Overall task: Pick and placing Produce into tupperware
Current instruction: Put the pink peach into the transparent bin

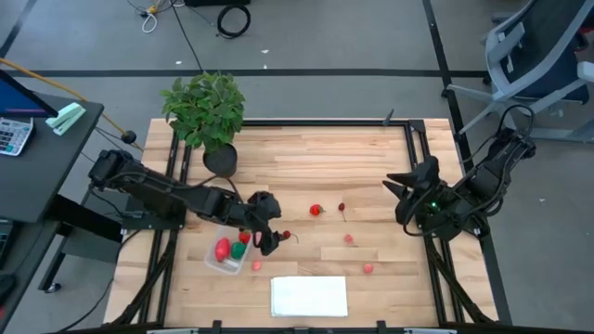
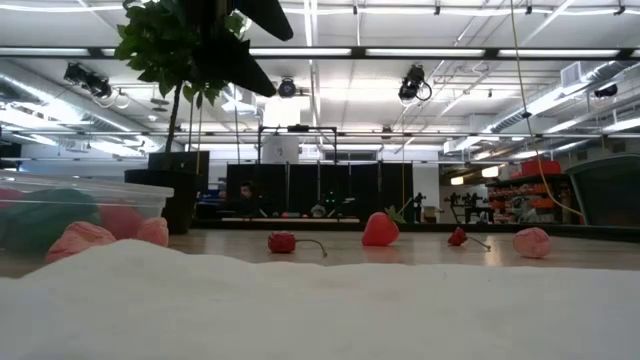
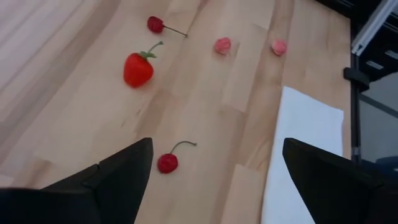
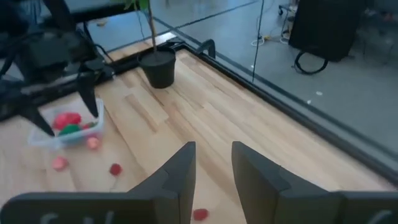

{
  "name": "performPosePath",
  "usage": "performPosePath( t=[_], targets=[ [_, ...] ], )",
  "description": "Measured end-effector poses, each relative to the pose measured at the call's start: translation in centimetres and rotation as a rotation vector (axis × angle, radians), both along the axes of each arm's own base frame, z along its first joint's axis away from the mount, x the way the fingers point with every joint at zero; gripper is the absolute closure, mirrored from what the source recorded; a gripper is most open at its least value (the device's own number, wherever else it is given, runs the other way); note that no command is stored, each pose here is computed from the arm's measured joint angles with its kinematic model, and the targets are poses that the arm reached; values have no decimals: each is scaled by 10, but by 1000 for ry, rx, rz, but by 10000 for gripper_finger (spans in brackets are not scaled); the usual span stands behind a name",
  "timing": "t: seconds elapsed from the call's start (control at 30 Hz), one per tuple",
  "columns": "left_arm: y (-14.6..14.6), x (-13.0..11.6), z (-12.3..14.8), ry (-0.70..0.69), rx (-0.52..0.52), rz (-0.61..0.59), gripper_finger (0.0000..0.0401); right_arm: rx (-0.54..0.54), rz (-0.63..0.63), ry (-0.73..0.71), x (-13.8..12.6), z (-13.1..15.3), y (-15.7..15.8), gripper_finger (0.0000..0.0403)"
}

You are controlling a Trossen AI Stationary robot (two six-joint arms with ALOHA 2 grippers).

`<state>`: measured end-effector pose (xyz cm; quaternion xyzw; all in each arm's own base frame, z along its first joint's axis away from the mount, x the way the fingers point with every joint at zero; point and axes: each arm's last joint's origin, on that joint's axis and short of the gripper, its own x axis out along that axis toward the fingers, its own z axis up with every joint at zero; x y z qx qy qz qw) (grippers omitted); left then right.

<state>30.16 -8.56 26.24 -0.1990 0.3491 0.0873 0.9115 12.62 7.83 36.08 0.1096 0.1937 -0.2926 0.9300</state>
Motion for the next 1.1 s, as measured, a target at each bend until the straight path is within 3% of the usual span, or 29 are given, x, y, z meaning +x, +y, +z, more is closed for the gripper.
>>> performPosePath(
  t=[0.07, 0.37, 0.6, 0.87, 1.1],
  targets=[
    [2, 0, 0, 2, 1, 7, 37, -9, 23, 24, 0, 0, 1, 291],
    [13, -3, -5, 81, 41, 21, 37, 176, 244, 234, 14, -21, 27, 291],
    [13, -1, 1, 70, 113, -53, 37, 183, 474, 467, 44, -87, 77, 284],
    [12, 2, 13, 33, 163, -105, 37, 152, 492, 778, 63, -155, 101, 248],
    [13, 1, 12, 44, 162, -103, 37, 234, 600, 756, 81, -174, 121, 204]
  ],
)
